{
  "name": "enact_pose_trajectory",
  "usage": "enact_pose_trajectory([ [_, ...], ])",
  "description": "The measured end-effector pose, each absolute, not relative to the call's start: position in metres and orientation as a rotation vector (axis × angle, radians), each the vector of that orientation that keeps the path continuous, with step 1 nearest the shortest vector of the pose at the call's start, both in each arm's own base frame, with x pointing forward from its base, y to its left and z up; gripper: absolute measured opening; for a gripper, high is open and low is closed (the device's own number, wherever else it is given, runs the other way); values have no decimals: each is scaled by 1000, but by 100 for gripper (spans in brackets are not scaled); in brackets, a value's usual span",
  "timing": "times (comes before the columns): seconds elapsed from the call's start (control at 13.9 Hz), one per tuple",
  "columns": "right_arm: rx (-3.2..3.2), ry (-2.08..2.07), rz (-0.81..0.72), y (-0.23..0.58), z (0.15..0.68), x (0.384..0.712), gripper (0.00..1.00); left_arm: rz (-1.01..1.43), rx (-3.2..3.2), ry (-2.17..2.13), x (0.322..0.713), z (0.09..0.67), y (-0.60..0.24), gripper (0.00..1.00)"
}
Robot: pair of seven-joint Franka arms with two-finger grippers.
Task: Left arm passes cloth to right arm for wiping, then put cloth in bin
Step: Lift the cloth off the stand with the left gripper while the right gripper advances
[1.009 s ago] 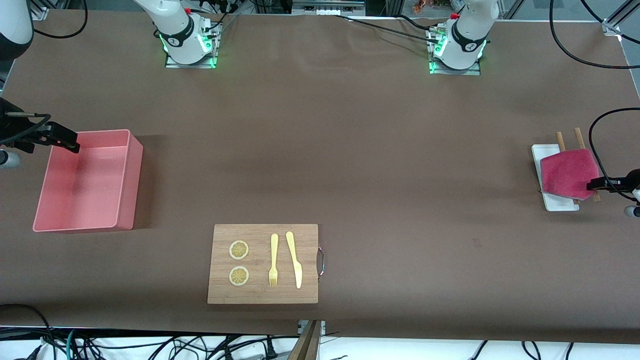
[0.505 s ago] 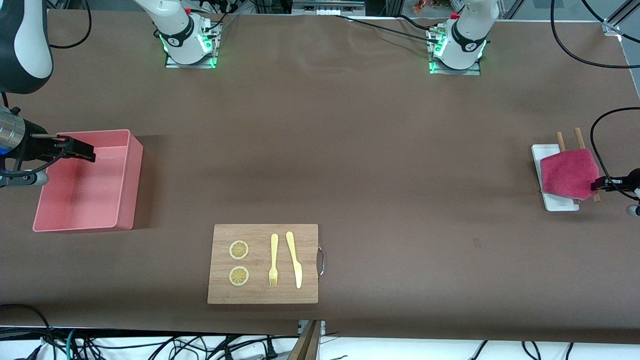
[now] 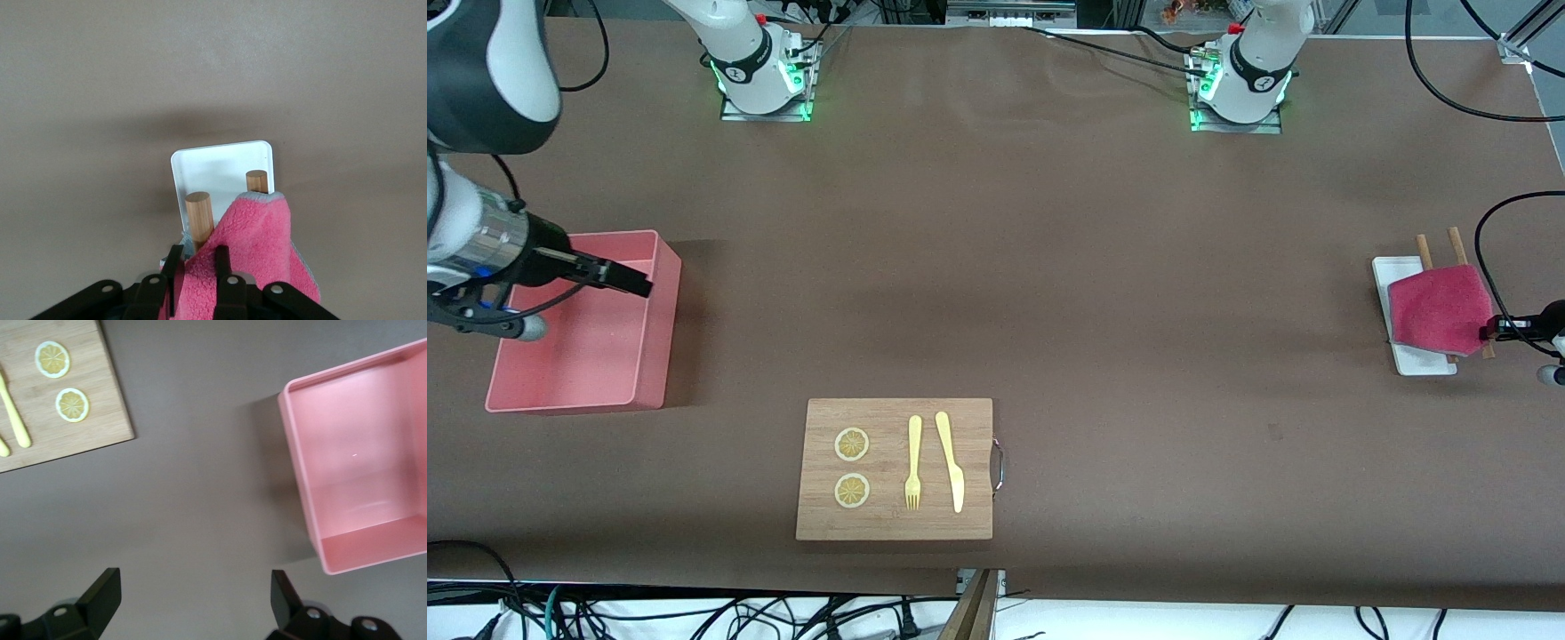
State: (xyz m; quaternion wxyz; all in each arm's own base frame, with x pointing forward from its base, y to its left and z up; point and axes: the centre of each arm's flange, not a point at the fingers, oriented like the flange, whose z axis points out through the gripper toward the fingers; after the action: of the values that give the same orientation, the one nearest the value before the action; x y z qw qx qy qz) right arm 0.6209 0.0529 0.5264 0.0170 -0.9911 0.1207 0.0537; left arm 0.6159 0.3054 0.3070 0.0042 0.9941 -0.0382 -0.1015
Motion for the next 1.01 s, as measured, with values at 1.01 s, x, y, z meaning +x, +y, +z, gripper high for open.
enact_pose_trajectory([
  [1.01, -2991, 824, 94, 172, 511, 618, 100, -333, 3102, -171, 627, 330, 283, 2],
])
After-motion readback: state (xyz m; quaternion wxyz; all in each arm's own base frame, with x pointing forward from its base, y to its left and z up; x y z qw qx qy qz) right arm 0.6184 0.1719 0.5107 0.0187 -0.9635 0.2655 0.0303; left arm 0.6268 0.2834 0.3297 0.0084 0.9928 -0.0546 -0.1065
